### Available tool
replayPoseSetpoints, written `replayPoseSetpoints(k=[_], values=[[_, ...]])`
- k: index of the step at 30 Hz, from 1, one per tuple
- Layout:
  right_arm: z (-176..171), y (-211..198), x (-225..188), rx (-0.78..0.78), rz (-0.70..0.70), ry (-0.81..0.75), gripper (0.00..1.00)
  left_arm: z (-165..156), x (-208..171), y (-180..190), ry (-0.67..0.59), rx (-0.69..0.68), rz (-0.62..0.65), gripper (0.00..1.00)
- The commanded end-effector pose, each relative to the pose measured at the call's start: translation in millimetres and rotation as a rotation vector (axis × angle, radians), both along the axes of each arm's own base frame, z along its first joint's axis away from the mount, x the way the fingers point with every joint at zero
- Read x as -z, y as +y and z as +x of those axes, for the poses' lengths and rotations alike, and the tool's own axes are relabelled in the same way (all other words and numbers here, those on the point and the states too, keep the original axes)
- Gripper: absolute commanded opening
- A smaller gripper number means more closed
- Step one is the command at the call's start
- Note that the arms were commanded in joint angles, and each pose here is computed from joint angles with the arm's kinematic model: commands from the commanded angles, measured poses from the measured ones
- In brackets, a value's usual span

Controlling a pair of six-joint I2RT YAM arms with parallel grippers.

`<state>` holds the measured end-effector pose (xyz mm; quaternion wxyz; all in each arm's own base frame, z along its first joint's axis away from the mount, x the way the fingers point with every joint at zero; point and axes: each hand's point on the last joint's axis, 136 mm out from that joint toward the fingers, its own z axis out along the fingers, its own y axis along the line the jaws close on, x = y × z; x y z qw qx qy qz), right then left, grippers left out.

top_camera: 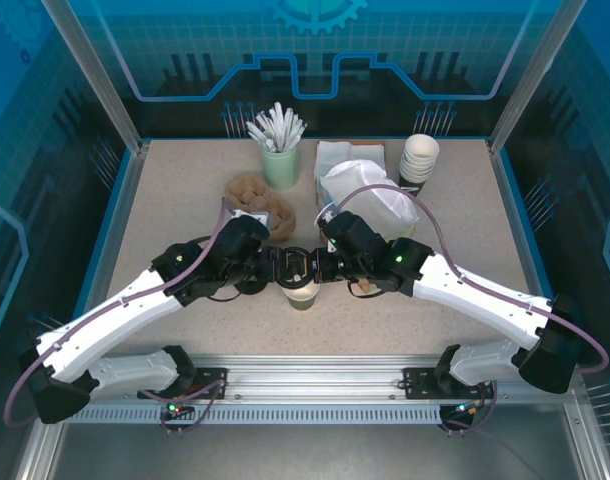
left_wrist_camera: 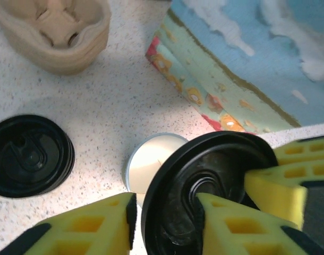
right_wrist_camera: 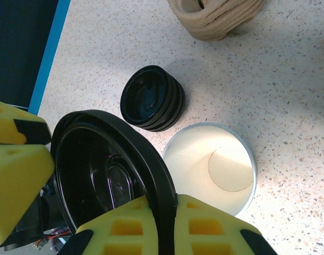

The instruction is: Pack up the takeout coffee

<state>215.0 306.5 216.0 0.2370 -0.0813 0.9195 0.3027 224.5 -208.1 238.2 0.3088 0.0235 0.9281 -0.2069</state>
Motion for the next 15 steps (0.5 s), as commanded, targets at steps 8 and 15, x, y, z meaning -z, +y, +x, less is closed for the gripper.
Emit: replayPoseSetpoints(k=[8, 15], values=[[-7.5, -17.8, -13.2, -0.018, -0.018, 0.073, 0.02, -11.8, -45.1, -2.0, -0.358, 0.290, 0.028, 0.53], [-22.3, -38.4, -19.1, -0.044, -0.047, 0.171, 0.01, -40.4, -46.7, -34.5, -0.661, 0.620, 0.117, 0.52]])
